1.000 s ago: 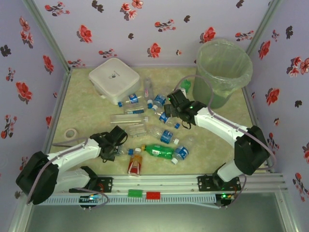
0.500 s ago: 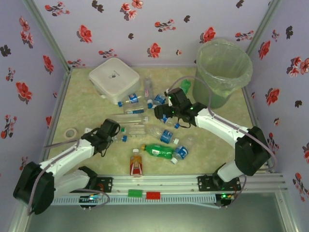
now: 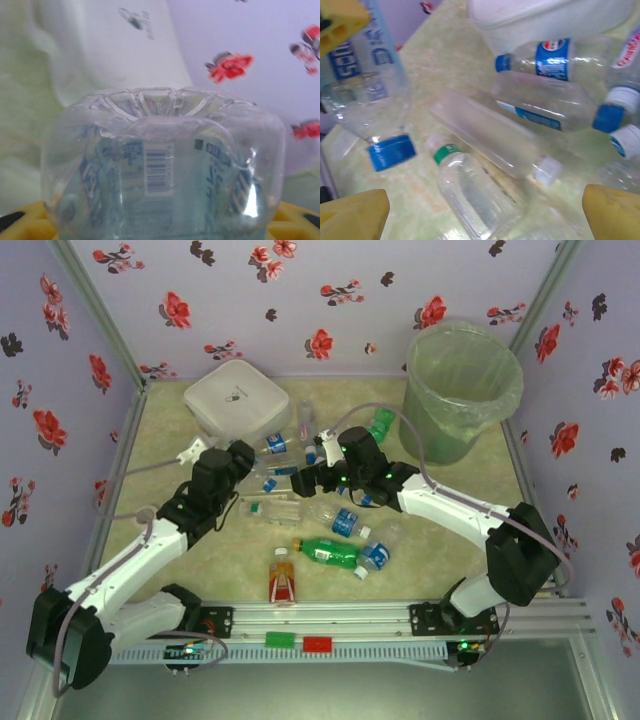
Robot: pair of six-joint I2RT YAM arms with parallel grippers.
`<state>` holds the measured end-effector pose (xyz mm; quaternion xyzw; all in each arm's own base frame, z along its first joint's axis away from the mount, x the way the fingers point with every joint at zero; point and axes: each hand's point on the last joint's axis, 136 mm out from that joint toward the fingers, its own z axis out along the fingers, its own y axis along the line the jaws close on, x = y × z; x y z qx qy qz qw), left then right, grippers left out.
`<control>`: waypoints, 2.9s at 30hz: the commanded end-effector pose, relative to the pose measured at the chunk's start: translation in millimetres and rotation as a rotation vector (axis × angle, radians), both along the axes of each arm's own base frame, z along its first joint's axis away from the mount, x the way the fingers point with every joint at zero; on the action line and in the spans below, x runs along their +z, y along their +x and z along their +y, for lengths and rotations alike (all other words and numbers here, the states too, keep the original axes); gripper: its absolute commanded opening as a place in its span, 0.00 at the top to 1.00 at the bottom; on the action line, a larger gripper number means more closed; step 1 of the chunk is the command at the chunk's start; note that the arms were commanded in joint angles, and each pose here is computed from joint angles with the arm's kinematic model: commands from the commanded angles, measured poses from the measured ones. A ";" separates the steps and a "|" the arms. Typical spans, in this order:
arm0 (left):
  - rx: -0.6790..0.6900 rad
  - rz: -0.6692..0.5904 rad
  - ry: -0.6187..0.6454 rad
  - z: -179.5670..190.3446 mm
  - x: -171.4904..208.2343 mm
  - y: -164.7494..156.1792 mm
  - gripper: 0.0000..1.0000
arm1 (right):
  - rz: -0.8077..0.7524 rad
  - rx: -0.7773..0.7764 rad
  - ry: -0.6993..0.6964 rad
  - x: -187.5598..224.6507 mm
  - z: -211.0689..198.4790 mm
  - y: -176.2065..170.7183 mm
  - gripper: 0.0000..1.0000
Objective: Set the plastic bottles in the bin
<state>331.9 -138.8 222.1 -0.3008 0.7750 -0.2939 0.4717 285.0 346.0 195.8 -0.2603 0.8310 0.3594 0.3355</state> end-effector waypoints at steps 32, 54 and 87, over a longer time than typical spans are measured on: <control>-0.506 -0.058 -0.269 -121.6 26.6 -4.9 0.24 | -0.055 0.143 0.140 27.0 40.2 5.0 0.52; -0.297 -0.033 0.060 7.8 22.9 7.5 0.00 | -0.252 -0.406 -0.065 147.7 -137.0 104.8 0.55; -0.576 0.160 0.255 -55.1 -28.4 -7.2 0.00 | -0.081 -1.037 -0.441 108.0 -357.2 229.9 0.08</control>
